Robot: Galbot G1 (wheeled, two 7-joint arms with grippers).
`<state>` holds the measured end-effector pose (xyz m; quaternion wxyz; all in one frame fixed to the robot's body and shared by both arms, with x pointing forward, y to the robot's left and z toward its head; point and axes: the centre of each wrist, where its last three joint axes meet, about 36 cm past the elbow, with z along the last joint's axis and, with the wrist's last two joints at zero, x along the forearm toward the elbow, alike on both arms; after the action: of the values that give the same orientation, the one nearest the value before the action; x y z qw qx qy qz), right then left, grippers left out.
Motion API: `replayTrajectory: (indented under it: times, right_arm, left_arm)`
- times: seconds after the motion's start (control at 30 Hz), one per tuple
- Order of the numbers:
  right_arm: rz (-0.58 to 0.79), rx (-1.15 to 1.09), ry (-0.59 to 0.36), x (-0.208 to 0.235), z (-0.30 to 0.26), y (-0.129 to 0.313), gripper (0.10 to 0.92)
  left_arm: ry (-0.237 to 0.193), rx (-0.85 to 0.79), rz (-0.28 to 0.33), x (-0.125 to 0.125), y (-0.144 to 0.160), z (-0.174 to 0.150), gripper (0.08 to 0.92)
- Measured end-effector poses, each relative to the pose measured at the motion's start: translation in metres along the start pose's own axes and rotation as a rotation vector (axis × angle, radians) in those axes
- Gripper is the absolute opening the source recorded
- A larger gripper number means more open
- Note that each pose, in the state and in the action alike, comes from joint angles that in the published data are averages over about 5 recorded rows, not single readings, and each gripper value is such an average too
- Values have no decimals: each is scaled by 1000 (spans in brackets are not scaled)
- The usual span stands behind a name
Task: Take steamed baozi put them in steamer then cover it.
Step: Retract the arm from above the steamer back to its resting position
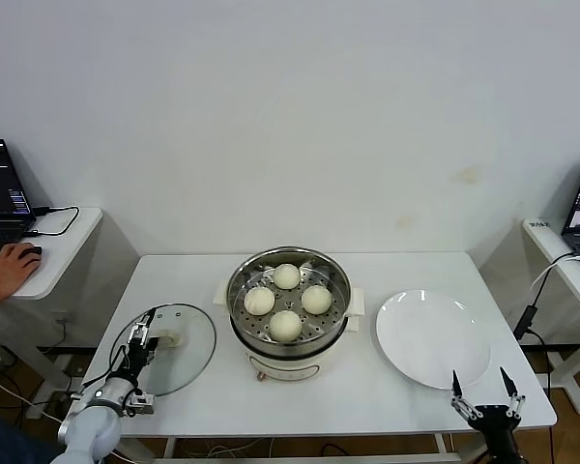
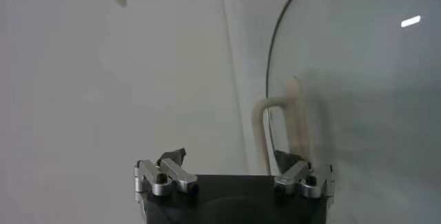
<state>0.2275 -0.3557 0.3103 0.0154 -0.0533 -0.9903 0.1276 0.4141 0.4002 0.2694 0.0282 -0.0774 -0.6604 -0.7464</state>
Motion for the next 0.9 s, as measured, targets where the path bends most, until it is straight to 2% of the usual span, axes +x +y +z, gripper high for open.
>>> replayTrajectory:
  times: [0.17, 0.73, 0.8, 0.9]
  right_arm:
    - [-3, 2, 4, -1, 3, 1, 823]
    - [-17, 1, 15, -2, 10, 6, 823]
    - [-21, 2, 15, -2, 10, 7, 823]
    - [-27, 3, 15, -3, 10, 9, 823]
  left_arm:
    - [1, 25, 4, -3, -3, 1, 705]
    - [6, 78, 6, -10, -16, 5, 212]
    - [7, 88, -3, -8, -18, 5, 165]
    - [12, 103, -20, -5, -19, 5, 139]
